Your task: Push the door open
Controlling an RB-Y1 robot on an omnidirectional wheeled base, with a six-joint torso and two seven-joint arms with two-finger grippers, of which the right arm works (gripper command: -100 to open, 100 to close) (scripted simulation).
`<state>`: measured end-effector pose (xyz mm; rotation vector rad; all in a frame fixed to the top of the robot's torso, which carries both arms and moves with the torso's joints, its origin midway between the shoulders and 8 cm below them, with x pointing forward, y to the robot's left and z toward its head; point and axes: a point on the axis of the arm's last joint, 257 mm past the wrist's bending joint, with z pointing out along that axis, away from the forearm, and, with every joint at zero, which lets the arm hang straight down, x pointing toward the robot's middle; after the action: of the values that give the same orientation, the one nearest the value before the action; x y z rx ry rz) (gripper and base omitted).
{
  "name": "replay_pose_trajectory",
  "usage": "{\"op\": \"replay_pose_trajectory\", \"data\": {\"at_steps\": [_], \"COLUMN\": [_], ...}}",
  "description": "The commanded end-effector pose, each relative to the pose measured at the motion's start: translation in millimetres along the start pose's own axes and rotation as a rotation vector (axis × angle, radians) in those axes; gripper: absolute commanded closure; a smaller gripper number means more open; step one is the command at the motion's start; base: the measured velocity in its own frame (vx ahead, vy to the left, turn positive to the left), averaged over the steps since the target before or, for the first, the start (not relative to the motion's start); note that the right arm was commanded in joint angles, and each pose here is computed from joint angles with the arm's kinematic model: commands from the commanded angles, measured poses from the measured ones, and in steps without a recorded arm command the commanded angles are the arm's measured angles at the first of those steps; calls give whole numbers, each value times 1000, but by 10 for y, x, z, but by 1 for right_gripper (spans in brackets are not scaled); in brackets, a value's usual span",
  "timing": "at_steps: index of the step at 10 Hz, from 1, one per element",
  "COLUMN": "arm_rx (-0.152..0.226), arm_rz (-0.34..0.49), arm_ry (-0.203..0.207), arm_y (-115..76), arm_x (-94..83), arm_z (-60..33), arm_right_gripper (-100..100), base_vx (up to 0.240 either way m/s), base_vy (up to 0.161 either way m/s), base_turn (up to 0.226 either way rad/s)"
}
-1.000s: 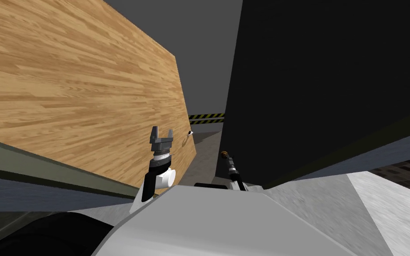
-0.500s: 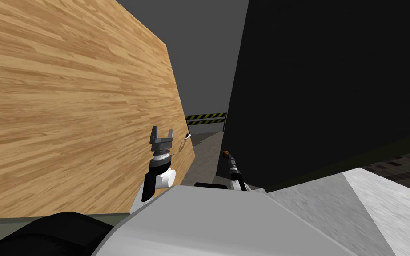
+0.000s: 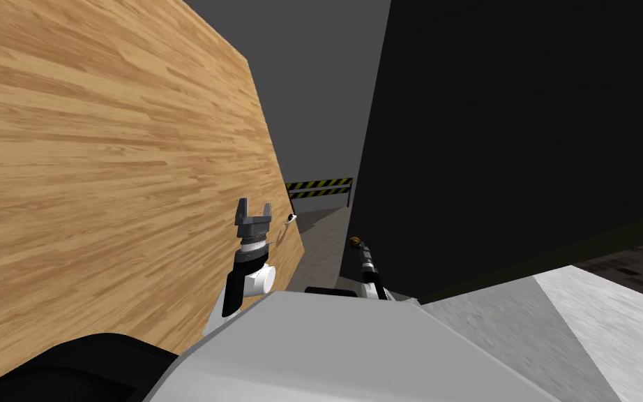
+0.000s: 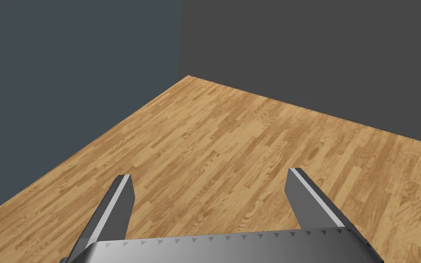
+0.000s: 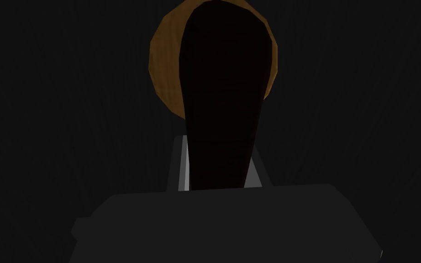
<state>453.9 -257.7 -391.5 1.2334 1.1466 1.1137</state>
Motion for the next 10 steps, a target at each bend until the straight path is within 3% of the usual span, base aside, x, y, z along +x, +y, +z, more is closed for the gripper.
{"op": "replay_pose_trajectory", "data": {"at_steps": [1,6,10], "arm_rx": [-11,-4,3], "arm_rz": [-8,8,24], "arm_ry": [-39,-118,-156], "arm_y": [38,19,-3], "arm_x": [-176,-310,-335], "arm_z": [51,54,42], "arm_right_gripper": [100,100,100], "base_vx": [145,189,168], "base_vy": [87,79,79], "base_turn": [-131,-124,-91]}}
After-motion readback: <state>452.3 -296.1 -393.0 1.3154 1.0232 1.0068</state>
